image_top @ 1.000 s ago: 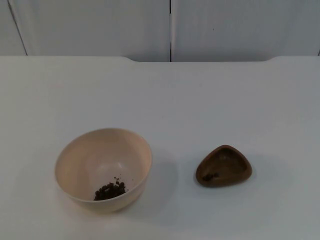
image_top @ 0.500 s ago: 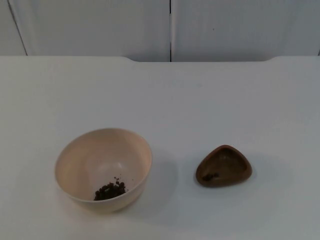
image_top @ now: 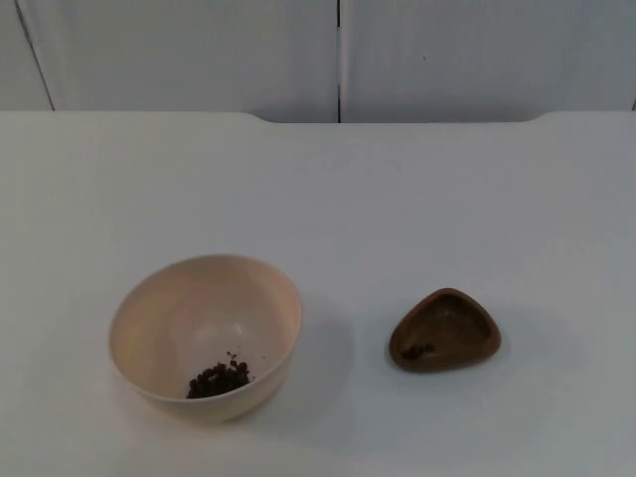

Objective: Pick up the bowl with the left hand and pour the coffee beans from the cup into the bowl with the right hand.

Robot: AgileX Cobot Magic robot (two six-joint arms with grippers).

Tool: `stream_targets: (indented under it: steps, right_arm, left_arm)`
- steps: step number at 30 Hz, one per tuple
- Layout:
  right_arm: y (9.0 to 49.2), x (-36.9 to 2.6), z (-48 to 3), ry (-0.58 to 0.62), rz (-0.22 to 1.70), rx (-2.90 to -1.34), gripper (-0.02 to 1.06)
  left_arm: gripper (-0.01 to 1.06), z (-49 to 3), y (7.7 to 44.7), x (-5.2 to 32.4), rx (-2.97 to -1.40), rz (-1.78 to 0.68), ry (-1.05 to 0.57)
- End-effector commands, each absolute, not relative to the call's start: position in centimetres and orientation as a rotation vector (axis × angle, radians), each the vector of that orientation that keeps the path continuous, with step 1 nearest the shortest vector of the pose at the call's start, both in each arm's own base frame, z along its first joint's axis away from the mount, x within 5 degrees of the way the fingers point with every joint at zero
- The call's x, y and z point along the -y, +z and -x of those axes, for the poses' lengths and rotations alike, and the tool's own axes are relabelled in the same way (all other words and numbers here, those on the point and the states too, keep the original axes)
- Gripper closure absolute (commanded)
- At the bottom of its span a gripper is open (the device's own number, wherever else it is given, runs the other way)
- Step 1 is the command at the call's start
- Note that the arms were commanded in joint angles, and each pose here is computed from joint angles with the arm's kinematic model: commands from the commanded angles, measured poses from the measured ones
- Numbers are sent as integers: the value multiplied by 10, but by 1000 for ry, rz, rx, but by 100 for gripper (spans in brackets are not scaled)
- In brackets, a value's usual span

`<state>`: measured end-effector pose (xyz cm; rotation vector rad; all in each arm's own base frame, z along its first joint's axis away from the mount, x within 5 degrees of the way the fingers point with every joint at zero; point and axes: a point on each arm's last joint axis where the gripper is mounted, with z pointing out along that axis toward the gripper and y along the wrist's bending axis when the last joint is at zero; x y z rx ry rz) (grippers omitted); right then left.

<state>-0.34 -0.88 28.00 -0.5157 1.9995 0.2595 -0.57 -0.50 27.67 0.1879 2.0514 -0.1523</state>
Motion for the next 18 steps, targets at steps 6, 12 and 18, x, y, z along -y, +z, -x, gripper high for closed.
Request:
stream_targets:
  steps: [6, 12, 18]
  right_arm:
    - [280, 9, 3, 255, 517, -1986, -1]
    - [280, 9, 3, 255, 517, -1986, -1]
    - [280, 9, 4, 246, 501, -1989, -1]
  left_arm:
    - [0, 5, 275, 5, -2060, -64, -65]
    - [0, 5, 275, 6, -2060, 3, -24]
    - [0, 5, 275, 6, -2060, 3, -24]
